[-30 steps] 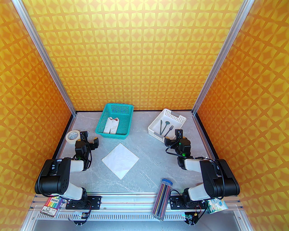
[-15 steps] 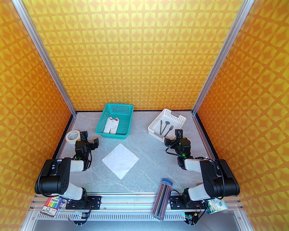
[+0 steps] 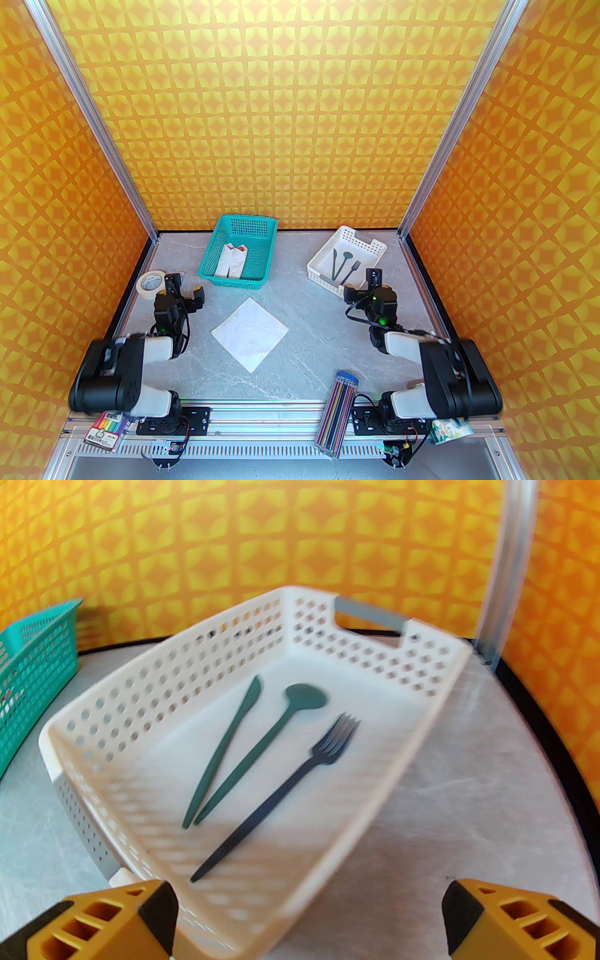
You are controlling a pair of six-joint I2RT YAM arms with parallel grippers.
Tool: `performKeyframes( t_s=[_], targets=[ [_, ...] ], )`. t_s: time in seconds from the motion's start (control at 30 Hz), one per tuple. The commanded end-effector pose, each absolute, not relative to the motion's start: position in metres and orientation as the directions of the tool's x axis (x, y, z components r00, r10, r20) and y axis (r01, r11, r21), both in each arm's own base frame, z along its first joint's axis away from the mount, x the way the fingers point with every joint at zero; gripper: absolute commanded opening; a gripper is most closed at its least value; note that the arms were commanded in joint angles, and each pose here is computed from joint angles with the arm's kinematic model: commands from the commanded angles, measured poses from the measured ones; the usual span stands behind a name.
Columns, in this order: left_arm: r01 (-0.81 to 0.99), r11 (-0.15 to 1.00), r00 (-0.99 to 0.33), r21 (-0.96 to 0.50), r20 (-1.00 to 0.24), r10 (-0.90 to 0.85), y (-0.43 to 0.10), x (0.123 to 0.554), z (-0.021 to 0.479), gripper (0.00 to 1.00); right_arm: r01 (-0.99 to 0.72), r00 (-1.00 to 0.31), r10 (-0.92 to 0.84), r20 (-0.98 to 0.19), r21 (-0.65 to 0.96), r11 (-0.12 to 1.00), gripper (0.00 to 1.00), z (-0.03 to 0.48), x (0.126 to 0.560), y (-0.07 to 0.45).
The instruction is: Place the utensils on the paper napkin and roll it up
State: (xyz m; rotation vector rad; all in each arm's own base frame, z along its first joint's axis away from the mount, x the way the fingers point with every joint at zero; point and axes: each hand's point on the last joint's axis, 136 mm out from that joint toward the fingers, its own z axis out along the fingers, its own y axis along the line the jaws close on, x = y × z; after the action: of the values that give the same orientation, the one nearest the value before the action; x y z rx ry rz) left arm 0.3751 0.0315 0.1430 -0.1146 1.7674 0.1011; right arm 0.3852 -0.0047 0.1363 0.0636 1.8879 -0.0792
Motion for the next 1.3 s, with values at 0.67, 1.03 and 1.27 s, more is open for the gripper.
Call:
performKeyframes(
  t_s=[0.67, 1.03, 1.27],
  targets=[
    [-0.22, 0.88, -0.524, -0.422, -0.709, -0.471, -0.006, 0.293, 0.205, 0.99, 0.466, -0.675, 0.452, -0.583, 0.138, 0.874, 0.99, 0.153, 0.39, -0.025],
    [-0.224, 0.883, -0.537, -0.412, -0.704, -0.465, -0.006, 0.288, 0.194, 0.99, 0.488, -0.715, 0.548, -0.435, 0.25, 0.836, 0.77, 0.11, 0.421, -0.007],
    [-0.226, 0.885, -0.543, -0.408, -0.701, -0.462, -0.006, 0.288, 0.192, 0.99, 0.475, -0.752, 0.532, -0.389, 0.238, 0.847, 0.51, 0.09, 0.431, -0.003]
  ],
)
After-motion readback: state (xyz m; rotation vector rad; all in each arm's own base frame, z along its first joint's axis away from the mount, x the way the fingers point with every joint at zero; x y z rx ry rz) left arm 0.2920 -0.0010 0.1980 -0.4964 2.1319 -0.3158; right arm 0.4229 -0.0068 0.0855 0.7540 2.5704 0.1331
